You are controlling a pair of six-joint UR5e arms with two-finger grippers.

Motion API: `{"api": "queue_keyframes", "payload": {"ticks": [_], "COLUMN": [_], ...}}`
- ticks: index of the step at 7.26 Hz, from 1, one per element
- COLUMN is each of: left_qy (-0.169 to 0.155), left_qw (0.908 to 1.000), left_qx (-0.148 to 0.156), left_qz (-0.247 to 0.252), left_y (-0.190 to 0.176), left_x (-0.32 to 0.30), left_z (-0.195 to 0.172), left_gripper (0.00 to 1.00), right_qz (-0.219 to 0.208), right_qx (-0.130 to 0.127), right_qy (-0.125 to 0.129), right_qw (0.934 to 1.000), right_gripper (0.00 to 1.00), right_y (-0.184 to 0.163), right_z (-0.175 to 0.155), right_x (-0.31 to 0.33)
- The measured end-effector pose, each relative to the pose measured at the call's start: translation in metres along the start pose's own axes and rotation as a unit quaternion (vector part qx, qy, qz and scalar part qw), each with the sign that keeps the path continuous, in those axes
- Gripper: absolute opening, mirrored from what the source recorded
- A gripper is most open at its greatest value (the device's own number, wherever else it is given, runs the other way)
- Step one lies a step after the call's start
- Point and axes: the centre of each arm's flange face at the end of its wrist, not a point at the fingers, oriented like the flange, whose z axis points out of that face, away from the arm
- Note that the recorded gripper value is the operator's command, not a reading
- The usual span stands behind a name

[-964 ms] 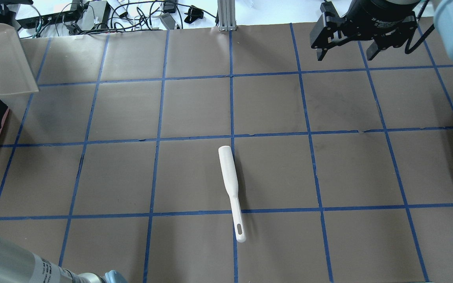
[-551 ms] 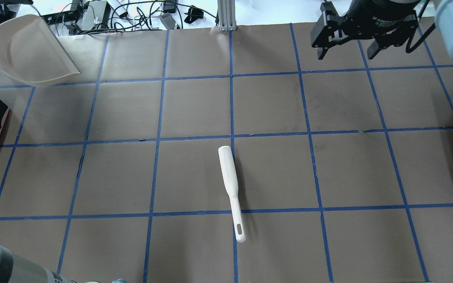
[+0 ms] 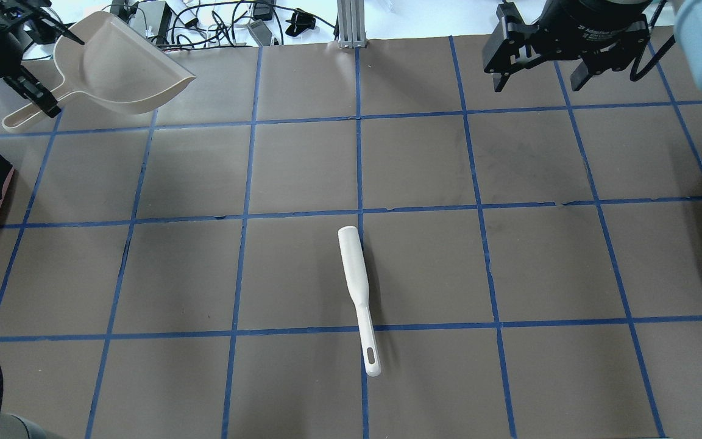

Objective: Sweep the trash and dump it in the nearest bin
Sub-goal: 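Bring the emptied dustpan back over the table with the left gripper, then lower the dustpan onto the table with the left gripper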

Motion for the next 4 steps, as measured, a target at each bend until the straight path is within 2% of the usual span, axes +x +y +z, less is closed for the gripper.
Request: {"api": "queue_keyframes", "payload": {"ticks": [2,4], "left_qy": [0.016,0.043], "left_qw": [0.9984,0.9954], "left_qx": [-0.003,-0.02], "left_qz": [-0.054,-0.083], "left_y": [-0.054,-0.088], "left_x": [0.067,0.119], "left_z": [-0.004,0.005], "left_gripper": [0.0,0.0], "right_qz": [0.0,0.001], "right_qx": [0.0,0.0], "right_qy": [0.001,0.001], "right_qw": [1.0,1.0], "right_gripper": [1.0,1.0], "right_y": [0.0,0.0], "right_z": [0.0,0.0], "right_x": [0.0,0.0]}}
